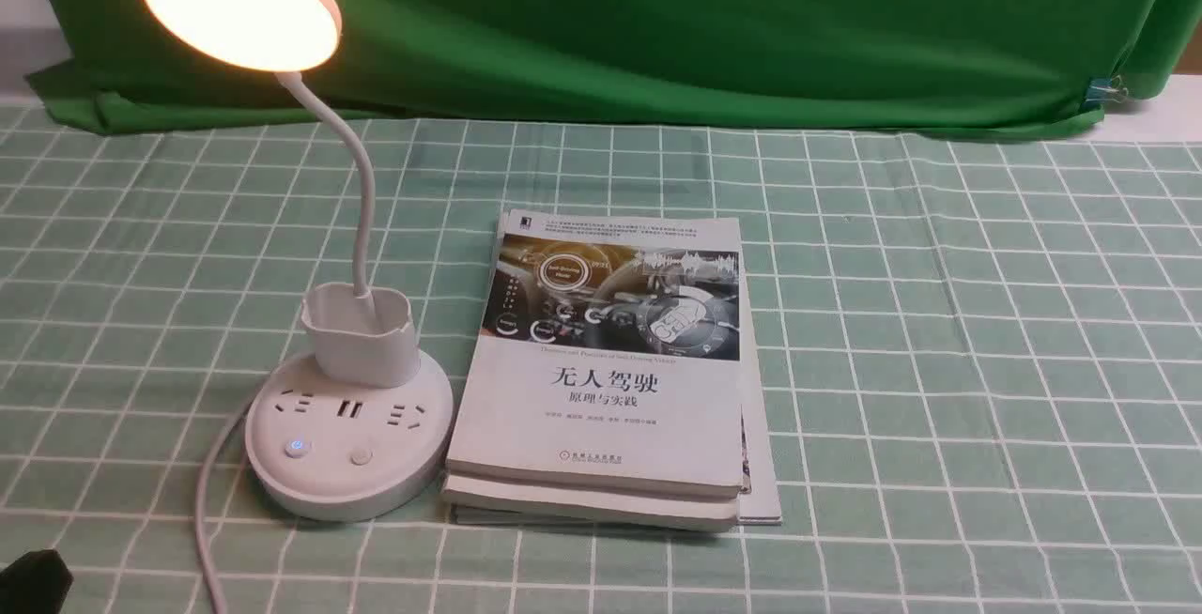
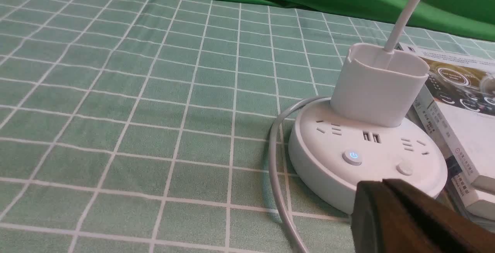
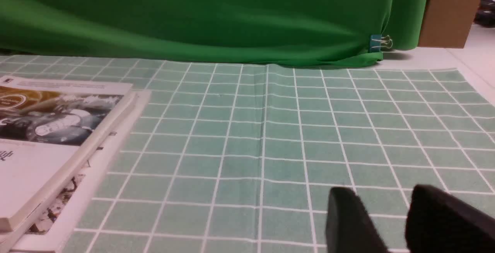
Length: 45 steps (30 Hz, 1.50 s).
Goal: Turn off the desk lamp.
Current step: Use the left arm to press the button switch on the lamp holder
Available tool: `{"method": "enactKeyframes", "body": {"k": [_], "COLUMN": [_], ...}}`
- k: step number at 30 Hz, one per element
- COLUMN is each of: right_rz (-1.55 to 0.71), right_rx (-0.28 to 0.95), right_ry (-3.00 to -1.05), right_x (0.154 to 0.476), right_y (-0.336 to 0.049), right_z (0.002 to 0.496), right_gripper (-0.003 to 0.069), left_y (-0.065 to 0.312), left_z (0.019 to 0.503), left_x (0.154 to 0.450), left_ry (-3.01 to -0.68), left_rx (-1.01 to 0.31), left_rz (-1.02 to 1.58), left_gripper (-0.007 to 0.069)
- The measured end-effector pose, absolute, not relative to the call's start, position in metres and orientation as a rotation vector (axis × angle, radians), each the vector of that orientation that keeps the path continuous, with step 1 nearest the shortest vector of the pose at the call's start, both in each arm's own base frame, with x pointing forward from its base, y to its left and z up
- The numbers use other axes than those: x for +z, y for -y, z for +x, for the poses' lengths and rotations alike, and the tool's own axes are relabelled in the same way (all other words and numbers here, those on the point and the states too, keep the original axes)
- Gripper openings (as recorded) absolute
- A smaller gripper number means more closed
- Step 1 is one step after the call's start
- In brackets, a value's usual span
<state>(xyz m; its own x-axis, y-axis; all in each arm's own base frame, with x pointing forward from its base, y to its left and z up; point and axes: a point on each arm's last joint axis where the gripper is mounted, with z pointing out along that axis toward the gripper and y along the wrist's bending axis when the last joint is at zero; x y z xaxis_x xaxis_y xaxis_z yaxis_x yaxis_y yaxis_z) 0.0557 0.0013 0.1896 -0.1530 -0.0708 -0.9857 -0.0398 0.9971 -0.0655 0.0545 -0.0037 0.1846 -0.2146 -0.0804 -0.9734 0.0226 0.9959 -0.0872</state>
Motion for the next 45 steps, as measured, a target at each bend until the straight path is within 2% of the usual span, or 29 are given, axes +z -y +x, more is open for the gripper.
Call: {"method": "enactKeyframes", "body": {"k": [20, 22, 28, 32, 39, 45], "right_rz": [-0.083, -0.083, -0.083, -0.083, -0.083, -0.083], "right_rx": [-0.027, -0.027, -0.027, -0.027, -0.027, -0.027], "right_ry": [-1.725, -1.725, -1.725, -1.725, -1.725, -1.725], "right_x": [0.19, 0.19, 0.19, 0.19, 0.19, 0.19], "right_y": [-0.001, -0.001, -0.001, -0.001, -0.001, -0.001], "right_z": [0.056, 0.056, 0.056, 0.056, 0.056, 0.056], "right_gripper": [0.0242, 0.0242, 0.0242, 0.0242, 0.0242, 0.0242], "left_y": [0.004, 0.004, 0.007, 0.006, 0.005, 0.018], "left_z": [0.055, 0.055, 0.056, 0.056, 0.056, 0.059], "left_x": [0.187, 0.189, 0.201, 0.205, 0.21, 0.253], "left_ry": [-1.756, -1.732, -1.581, -1.506, -1.47, -1.72], "left_rx": [-0.099, -0.145, -0.483, -0.624, -0.642, -0.558], "left_rz": [-0.05, -0.089, -0.387, -0.522, -0.543, -0.308], "left_gripper": [0.0001, 0.0001, 0.0001, 0.0001, 0.0001, 0.0001]}}
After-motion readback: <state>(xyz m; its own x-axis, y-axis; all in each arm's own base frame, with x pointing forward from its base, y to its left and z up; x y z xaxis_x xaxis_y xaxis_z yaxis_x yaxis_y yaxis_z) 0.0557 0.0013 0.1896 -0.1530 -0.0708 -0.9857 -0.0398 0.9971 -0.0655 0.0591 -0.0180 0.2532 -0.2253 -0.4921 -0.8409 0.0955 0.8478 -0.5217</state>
